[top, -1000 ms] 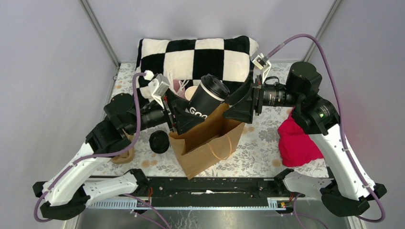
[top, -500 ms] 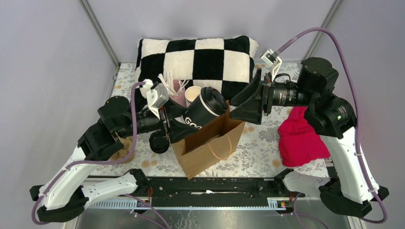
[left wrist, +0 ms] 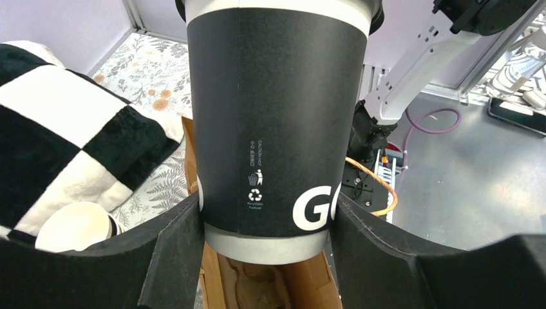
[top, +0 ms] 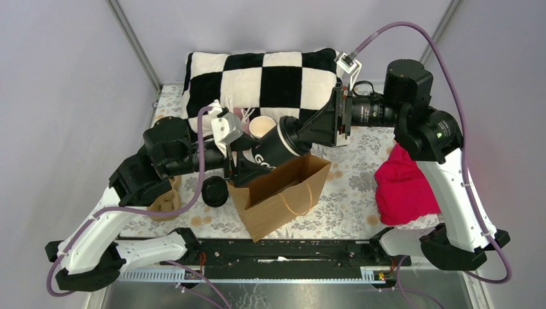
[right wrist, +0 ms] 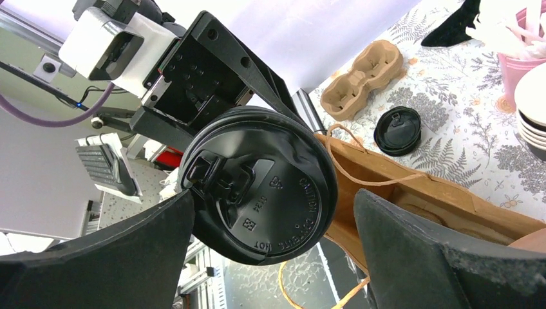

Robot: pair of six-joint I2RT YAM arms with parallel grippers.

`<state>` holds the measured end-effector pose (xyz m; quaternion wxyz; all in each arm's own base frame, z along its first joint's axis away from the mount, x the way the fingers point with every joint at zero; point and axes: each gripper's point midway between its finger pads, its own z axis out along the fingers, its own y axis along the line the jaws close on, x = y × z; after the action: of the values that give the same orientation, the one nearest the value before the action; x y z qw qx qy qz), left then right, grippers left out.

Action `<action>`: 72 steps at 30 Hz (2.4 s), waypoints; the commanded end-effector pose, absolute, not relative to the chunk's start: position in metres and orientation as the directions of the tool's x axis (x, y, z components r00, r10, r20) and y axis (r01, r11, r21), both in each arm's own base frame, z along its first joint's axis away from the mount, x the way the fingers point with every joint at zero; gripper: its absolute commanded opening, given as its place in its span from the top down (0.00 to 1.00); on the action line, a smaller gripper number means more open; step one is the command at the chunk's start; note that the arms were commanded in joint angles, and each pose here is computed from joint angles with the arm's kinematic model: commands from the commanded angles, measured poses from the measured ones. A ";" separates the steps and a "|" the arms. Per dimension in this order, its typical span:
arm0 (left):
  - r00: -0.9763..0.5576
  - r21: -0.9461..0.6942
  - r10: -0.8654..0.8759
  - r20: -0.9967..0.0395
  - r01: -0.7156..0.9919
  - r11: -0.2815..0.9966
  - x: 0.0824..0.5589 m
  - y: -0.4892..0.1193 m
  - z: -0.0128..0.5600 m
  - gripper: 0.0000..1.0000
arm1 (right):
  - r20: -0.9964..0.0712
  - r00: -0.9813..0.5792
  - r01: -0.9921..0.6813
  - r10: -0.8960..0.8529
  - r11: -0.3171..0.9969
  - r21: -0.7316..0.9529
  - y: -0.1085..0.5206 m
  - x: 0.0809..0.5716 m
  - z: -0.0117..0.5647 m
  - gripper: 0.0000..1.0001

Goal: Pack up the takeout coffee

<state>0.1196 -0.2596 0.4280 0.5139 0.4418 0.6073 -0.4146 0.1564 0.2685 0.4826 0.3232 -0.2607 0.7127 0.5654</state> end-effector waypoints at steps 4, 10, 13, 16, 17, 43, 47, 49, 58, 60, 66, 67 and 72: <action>0.004 0.035 0.122 -0.993 0.968 0.249 0.120 -0.257 0.445 0.61 | -0.761 -0.649 -0.751 -0.006 0.169 0.639 0.267 0.141 0.499 0.00; 0.000 0.027 0.105 -0.994 0.965 0.259 0.118 -0.253 0.442 0.62 | -0.798 -0.600 -0.771 0.054 0.227 0.595 0.259 0.146 0.503 0.00; -0.004 0.022 0.100 -0.995 0.967 0.255 0.115 -0.251 0.438 0.63 | -0.813 -0.579 -0.787 0.068 0.215 0.578 0.257 0.144 0.505 0.00; 0.010 0.032 0.090 -0.996 0.969 0.246 0.111 -0.248 0.438 0.63 | -0.826 -0.562 -0.814 0.035 0.153 0.561 0.260 0.135 0.502 0.00; 0.020 0.040 0.088 -0.996 0.970 0.238 0.110 -0.248 0.438 0.63 | -0.835 -0.549 -0.828 0.019 0.126 0.547 0.260 0.130 0.501 0.00; 0.117 0.138 0.147 -0.982 0.980 0.142 0.112 -0.263 0.422 0.67 | -0.920 -0.382 -0.920 -0.094 0.130 0.369 0.267 0.129 0.474 0.01; 0.110 0.131 0.143 -0.984 0.980 0.149 0.112 -0.262 0.423 0.67 | -0.924 -0.369 -0.922 -0.100 0.166 0.350 0.265 0.132 0.469 0.04; 0.105 0.126 0.144 -0.984 0.981 0.148 0.112 -0.262 0.422 0.67 | -0.925 -0.366 -0.922 -0.105 0.173 0.345 0.265 0.133 0.466 0.05; 0.095 0.117 0.147 -0.985 0.982 0.150 0.113 -0.264 0.421 0.67 | -0.923 -0.370 -0.925 -0.106 0.136 0.355 0.266 0.126 0.469 0.01; 0.096 0.118 0.147 -0.985 0.982 0.151 0.113 -0.264 0.421 0.67 | -0.922 -0.374 -0.924 -0.103 0.125 0.361 0.267 0.124 0.470 0.01; 0.094 0.116 0.143 -0.985 0.981 0.157 0.113 -0.262 0.422 0.67 | -0.919 -0.379 -0.922 -0.112 0.126 0.365 0.268 0.124 0.465 0.04; 0.094 0.116 0.142 -0.985 0.980 0.159 0.113 -0.262 0.422 0.67 | -0.918 -0.380 -0.922 -0.112 0.129 0.366 0.267 0.125 0.464 0.05; 0.094 0.116 0.140 -0.986 0.980 0.163 0.114 -0.262 0.423 0.67 | -0.918 -0.381 -0.921 -0.111 0.133 0.366 0.267 0.125 0.464 0.12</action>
<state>0.1157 -0.2636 0.3947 0.4987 0.5213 0.5750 -0.3859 0.1348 0.2684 0.4542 0.3769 -0.3875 0.6657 0.5144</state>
